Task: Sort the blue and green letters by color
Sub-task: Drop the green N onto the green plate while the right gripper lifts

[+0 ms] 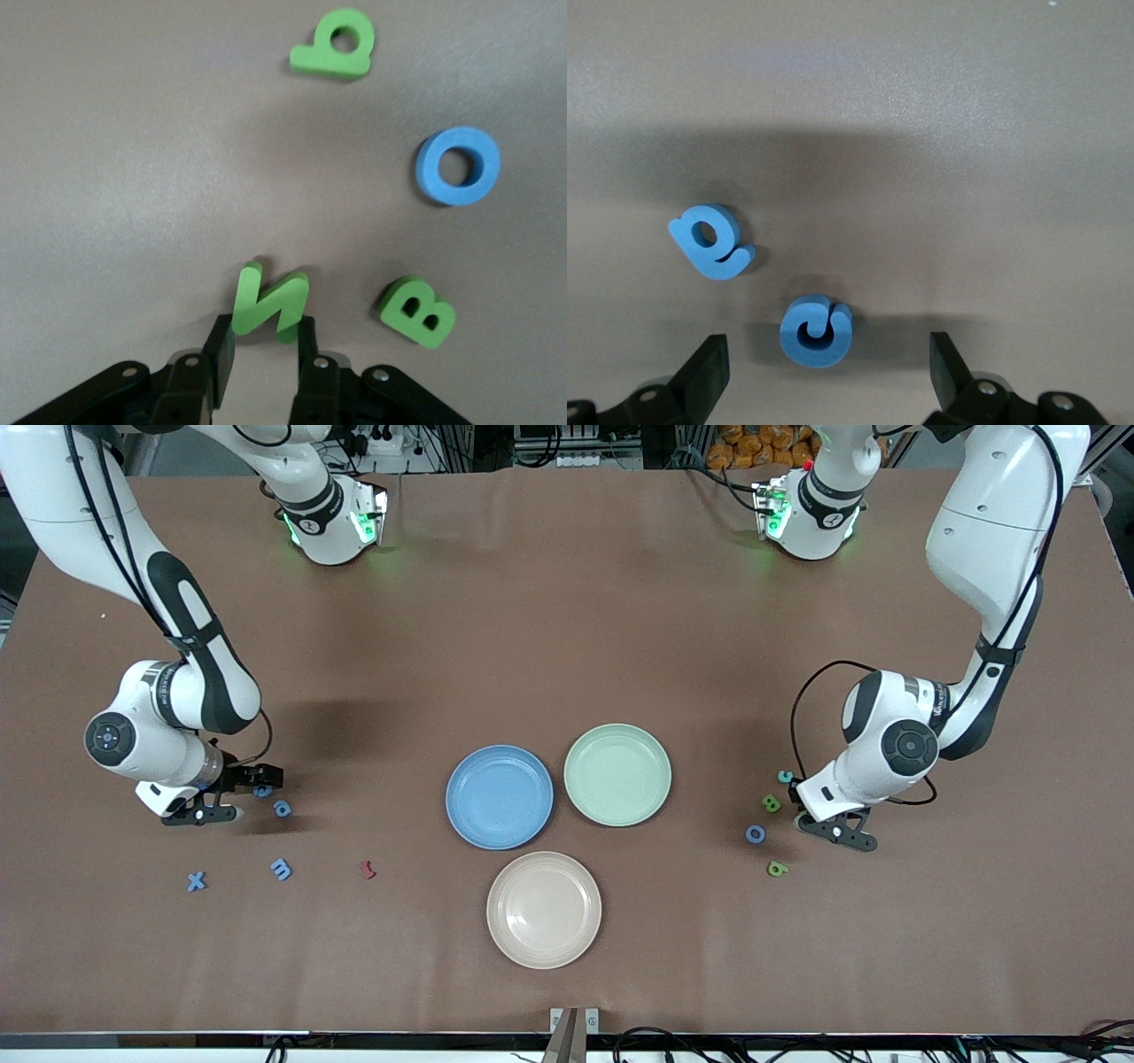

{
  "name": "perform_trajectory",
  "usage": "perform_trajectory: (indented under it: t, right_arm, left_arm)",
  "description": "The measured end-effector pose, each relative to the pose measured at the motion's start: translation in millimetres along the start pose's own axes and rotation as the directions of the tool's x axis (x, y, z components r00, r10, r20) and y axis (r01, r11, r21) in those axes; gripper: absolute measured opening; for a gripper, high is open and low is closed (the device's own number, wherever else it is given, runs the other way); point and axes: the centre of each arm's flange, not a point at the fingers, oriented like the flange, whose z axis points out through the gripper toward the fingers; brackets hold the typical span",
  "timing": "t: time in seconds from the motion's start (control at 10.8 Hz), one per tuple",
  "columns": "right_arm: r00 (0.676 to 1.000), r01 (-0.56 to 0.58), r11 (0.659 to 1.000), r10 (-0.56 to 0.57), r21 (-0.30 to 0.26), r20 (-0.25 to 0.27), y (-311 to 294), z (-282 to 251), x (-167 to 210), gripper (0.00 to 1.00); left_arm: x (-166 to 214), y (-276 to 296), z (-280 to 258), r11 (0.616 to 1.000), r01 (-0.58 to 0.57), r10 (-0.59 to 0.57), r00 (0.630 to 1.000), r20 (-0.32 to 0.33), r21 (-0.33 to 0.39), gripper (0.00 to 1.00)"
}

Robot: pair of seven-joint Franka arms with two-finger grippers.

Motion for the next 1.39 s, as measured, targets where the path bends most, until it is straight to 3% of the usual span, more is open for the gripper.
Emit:
perform_trajectory:
  t: [0.19,0.28,0.46,0.65,1.02,1.21,1.3,1.39]
  right_arm:
    - [1.000,0.000,1.000,0.000,0.000,0.000,0,2,2,1.00]
    - [1.000,0.000,1.000,0.000,0.000,0.001,0,4,3,0.95]
    - [1.000,0.000,1.000,0.000,0.000,-0.001,1,3,5,0.68]
    - [1.000,-0.001,1.000,0.001,-0.003,-0.011,2,-2,9,0.37]
    - [0.999,0.014,1.000,-0.014,-0.006,-0.034,-6,-11,19,0.34]
    - [0.999,0.041,0.999,-0.041,-0.001,0.005,-29,-39,40,0.34]
    - [0.998,0.045,0.999,-0.045,0.002,0.041,-40,-59,51,0.34]
    - [0.998,0.044,0.999,-0.044,0.001,0.054,-53,-76,59,0.34]
  left_arm:
    - [11,15,-21,1.000,0.004,-0.004,1.000,-0.011,-0.008,0.33]
    - [19,30,-44,1.000,0.018,-0.018,1.000,0.006,-0.022,0.33]
    - [34,77,-99,0.995,0.080,-0.078,0.996,0.032,-0.065,0.33]
    - [37,136,-114,0.985,0.138,-0.133,0.990,0.050,-0.108,0.33]
    - [41,278,-101,0.959,0.247,-0.236,0.967,0.092,-0.139,0.33]
    - [42,308,-91,0.947,0.286,-0.272,0.956,0.112,-0.143,0.33]
    - [43,314,-84,0.945,0.294,-0.279,0.953,0.119,-0.142,0.35]
    - [45,316,-80,0.944,0.298,-0.283,0.952,0.120,-0.139,0.48]
